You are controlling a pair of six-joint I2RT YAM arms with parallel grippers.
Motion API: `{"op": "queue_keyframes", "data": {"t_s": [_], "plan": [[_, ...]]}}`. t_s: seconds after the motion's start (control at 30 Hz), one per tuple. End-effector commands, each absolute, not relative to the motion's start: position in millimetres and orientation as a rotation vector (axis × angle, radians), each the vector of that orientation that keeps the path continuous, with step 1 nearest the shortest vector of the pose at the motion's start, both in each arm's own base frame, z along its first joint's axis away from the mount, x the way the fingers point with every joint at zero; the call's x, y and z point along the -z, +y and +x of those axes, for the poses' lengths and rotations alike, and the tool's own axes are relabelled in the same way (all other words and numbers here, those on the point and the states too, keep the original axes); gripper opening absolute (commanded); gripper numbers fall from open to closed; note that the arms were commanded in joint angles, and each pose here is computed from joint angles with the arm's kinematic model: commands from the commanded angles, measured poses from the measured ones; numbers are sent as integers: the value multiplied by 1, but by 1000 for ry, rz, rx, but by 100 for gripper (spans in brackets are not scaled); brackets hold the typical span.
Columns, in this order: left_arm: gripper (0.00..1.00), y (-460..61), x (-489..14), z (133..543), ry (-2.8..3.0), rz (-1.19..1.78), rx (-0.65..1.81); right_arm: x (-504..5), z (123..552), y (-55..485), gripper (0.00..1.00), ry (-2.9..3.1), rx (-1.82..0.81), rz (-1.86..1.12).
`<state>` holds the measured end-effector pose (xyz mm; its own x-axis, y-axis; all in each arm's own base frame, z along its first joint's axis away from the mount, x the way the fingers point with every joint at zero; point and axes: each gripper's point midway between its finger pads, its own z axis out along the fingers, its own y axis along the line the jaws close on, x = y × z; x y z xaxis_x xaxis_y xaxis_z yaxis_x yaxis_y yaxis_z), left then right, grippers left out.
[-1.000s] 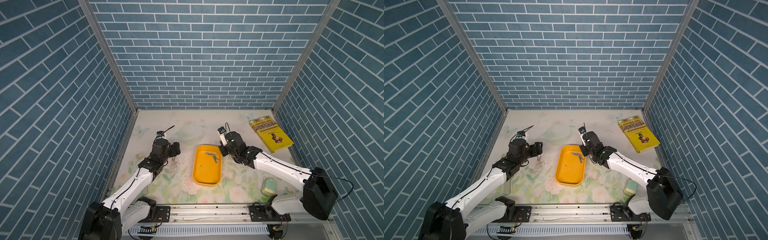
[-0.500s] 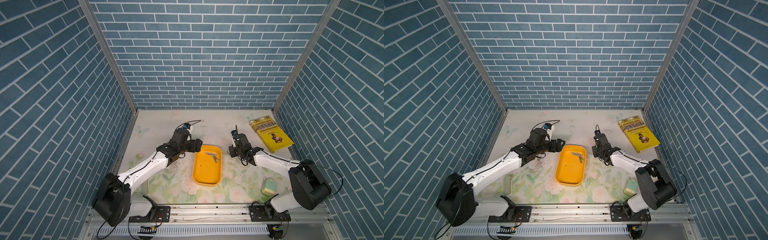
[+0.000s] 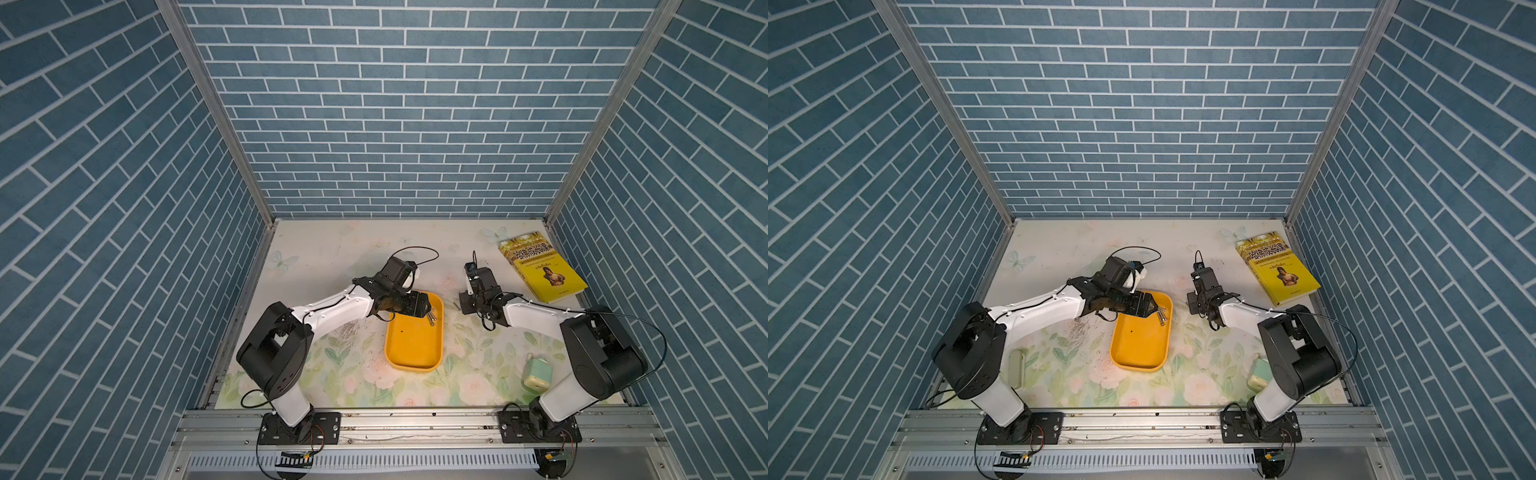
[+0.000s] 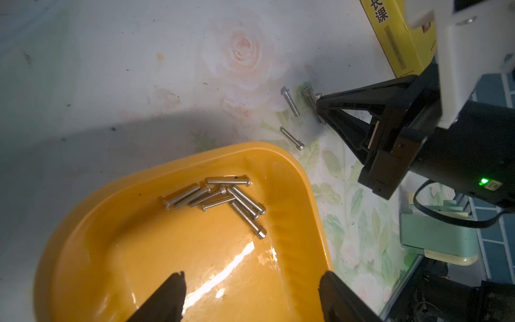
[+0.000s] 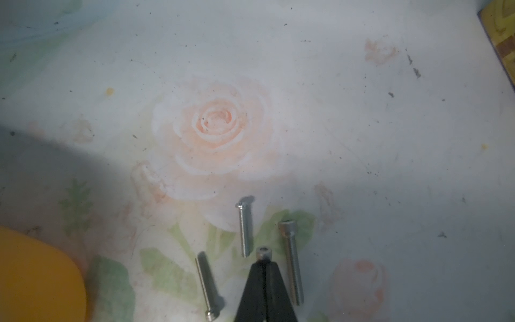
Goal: Take out the screws from the storage box
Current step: Place the screw at the center of the board, then pick up the screw from the storage box.
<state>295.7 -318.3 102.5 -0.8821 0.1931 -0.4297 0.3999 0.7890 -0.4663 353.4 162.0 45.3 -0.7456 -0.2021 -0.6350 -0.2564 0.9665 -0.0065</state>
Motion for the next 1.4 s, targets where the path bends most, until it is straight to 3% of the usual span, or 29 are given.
{"op": "queue_keyframes", "data": {"t_s": [0.0,0.6,1.07,1.37], "plan": [[80,-310,-85,289,2747,365,736,-42,352,160,0,2437,-136,-281],[72,-307,-49,290,2912,294,440,-32,348,159,2,2454,-160,-299],[70,-326,-37,303,2927,299,404,-35,346,168,28,2430,-225,-340],[67,-334,-27,302,2951,305,371,-42,346,168,31,2402,-237,-338]]}}
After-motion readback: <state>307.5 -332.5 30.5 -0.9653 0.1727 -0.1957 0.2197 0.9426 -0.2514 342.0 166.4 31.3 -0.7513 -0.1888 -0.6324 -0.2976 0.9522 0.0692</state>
